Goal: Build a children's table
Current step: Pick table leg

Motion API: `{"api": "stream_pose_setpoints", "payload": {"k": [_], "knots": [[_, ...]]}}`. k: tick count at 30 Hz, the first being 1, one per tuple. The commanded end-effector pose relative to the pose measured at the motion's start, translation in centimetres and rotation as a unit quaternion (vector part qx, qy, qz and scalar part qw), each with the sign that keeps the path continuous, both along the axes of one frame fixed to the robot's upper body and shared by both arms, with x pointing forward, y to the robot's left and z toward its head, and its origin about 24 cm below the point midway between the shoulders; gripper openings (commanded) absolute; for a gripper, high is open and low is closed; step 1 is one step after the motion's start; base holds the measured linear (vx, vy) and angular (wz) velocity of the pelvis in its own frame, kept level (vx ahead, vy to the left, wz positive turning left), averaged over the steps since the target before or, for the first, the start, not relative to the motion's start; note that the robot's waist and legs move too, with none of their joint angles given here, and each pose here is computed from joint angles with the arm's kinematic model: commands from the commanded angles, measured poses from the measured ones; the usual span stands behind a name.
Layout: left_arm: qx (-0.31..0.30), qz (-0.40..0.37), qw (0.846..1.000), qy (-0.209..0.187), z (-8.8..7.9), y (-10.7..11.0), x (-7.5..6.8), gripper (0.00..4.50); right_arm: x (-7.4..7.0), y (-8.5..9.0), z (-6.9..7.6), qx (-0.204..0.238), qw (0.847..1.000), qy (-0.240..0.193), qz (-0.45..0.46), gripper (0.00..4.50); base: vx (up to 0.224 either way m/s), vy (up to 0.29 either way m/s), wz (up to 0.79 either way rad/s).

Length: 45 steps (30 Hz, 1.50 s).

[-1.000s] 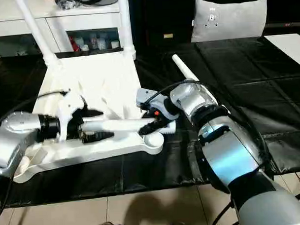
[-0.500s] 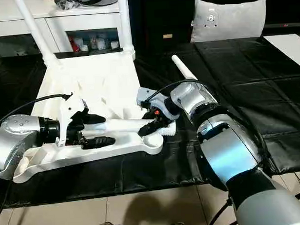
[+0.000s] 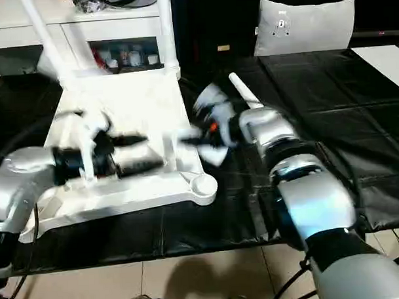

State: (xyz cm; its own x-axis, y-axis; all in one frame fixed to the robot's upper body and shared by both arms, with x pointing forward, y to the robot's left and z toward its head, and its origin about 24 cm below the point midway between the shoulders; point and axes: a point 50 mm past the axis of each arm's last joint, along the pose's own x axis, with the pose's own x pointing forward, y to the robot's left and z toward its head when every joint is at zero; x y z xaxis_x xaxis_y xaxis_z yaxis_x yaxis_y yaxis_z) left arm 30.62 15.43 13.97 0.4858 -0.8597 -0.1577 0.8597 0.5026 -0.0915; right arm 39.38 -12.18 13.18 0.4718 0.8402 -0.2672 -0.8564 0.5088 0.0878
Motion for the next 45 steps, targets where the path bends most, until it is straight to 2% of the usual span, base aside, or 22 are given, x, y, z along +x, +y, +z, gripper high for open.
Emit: {"api": "stream_pose_setpoints", "payload": {"k": [1,2,3,5,7,9,12,14,19,25,31,34,36,39,41,45], "knots": [[-0.019,0.02,1.0,-0.014,0.9,0.2,0.6,4.5,0.4,-0.3,1.4,0.059,0.997,-0.027,-0.031,1.89,0.0,0.0,0.0],[-0.019,0.02,1.0,-0.014,0.9,0.2,0.6,4.5,0.4,-0.3,1.4,0.059,0.997,-0.027,-0.031,1.89,0.0,0.0,0.0],[-0.028,0.031,0.999,-0.013,1.0,0.2,0.8,4.5,0.5,-0.4,1.7,0.084,0.995,-0.031,-0.044,1.89,0.0,0.0,0.0],[-0.052,0.08,0.995,-0.022,1.4,0.0,1.9,4.5,0.4,-1.0,2.2,0.177,0.981,-0.038,-0.067,1.89,0.0,0.0,0.0],[-0.099,0.133,0.986,-0.031,2.0,-0.5,3.2,4.5,-0.4,-1.4,2.3,0.268,0.961,-0.033,-0.053,1.89,0.0,0.0,0.0],[-0.155,0.15,0.976,-0.025,2.7,-1.1,3.7,4.5,-1.5,-1.6,2.0,0.321,0.947,-0.018,-0.021,1.89,0.0,0.0,0.0],[-0.252,0.138,0.958,0.002,3.8,-2.1,4.0,4.5,-3.5,-2.0,1.6,0.381,0.924,0.005,0.031,1.89,0.0,0.0,0.0],[-0.286,0.112,0.951,0.018,4.3,-2.9,3.9,4.5,-4.8,-2.2,1.4,0.399,0.915,0.014,0.061,1.89,0.0,0.0,0.0],[-0.329,0.071,0.941,0.042,4.9,-4.4,3.6,4.5,-6.7,-2.7,0.9,0.412,0.907,0.031,0.084,1.88,0.0,0.0,0.0],[-0.346,0.038,0.935,0.07,5.1,-5.8,3.1,4.5,-8.7,-2.7,0.8,0.419,0.902,0.055,0.093,1.88,0.0,0.0,0.0],[-0.371,0.011,0.925,0.079,5.6,-6.3,2.7,4.5,-9.2,-2.4,0.9,0.414,0.902,0.064,0.105,1.88,0.0,0.0,0.0],[-0.391,-0.031,0.916,0.086,5.9,-6.7,2.2,4.5,-9.6,-2.1,0.8,0.406,0.904,0.071,0.111,1.88,0.0,0.0,0.0],[-0.391,-0.044,0.915,0.089,5.9,-6.9,2.0,4.5,-9.7,-2.0,0.7,0.401,0.906,0.075,0.112,1.88,0.0,0.0,0.0],[-0.375,-0.084,0.918,0.097,5.3,-7.3,1.6,4.5,-9.8,-1.4,-0.2,0.369,0.919,0.091,0.108,1.88,0.0,0.0,0.0],[-0.382,-0.119,0.911,0.1,5.2,-7.3,1.0,4.5,-9.9,-1.2,-0.4,0.361,0.921,0.097,0.108,1.88,0.0,0.0,0.0],[-0.367,-0.158,0.913,0.089,4.9,-7.4,0.0,4.5,-10.2,-1.0,-0.6,0.354,0.923,0.103,0.109,1.88,0.0,0.0,0.0]]}}
